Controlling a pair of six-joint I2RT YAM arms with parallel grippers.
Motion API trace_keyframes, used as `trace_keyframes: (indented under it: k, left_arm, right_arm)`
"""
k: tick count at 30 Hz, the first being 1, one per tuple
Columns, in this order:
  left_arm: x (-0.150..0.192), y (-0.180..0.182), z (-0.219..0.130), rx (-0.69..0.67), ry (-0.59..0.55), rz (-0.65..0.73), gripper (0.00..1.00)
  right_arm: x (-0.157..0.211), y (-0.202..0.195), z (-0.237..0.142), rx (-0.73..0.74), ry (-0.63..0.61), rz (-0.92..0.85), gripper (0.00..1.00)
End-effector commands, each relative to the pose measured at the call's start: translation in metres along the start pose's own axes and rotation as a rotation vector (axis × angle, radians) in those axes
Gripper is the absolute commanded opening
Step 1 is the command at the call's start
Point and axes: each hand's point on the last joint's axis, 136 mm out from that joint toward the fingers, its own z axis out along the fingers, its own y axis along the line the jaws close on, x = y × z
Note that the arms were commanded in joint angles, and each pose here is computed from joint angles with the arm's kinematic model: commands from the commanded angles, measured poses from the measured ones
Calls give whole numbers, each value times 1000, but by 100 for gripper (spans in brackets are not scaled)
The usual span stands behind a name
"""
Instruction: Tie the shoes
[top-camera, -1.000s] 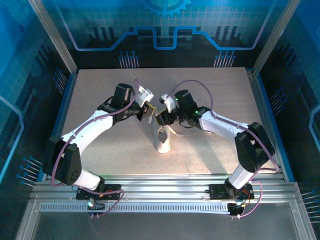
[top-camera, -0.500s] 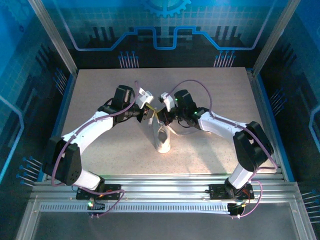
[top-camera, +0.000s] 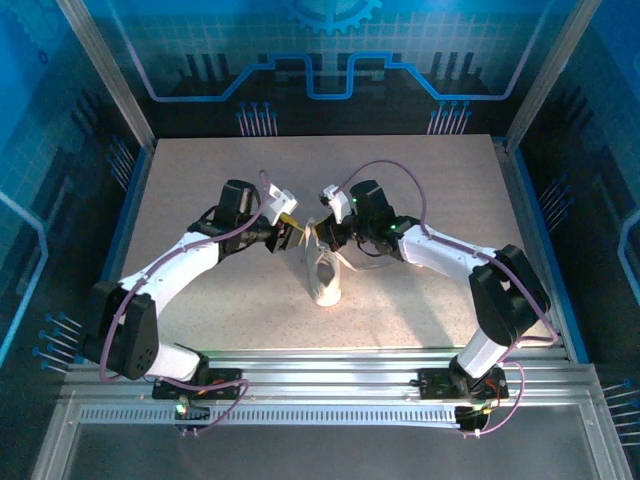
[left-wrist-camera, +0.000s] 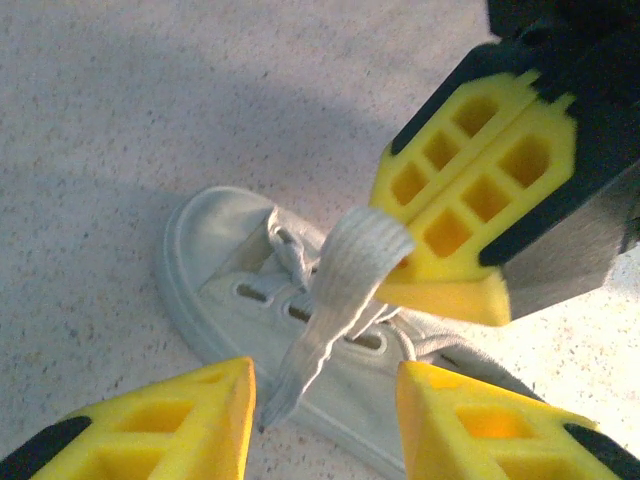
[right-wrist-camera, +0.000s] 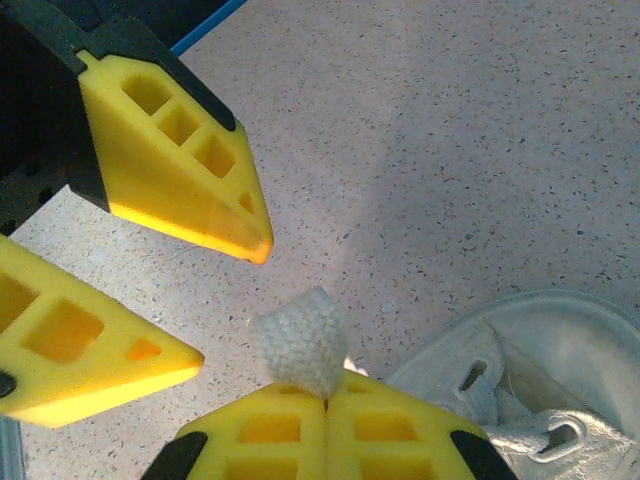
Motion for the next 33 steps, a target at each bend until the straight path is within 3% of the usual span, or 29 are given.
trace_keyframes:
  k: [1,10,14,20,23,25,30,33]
  left_arm:
    - [-10,-8,0,53,-67,64,43]
    - [-10,-9,16,84,-38,81,42]
    - [-11,-10,20,92,-36,87,36]
    - [-18,-12,23,99,-54,96,35]
    - [-21,-14,24,110,-53,97,14]
    - [-23,-14,24,111,-54,92,7]
    - [-22,-10,23,84,-51,68,3]
    - [-20,-8,23,74,-44,54,3]
  right_arm:
    - [-11,13,-5,-33,-32,-39,0]
    - [-9,15,-6,-40,-22,-37,0]
    - [-10,16,-5,-46,-21,-37,0]
    - [-6,16,-4,-52,-1,-41,0]
    - [-5,17,-5,-54,1,-46,0]
    - [-5,17,-6,-51,5,-51,0]
    - [0,9,-22,10,40,-61,43]
    - [19,-5,-42,85,95,-49,51]
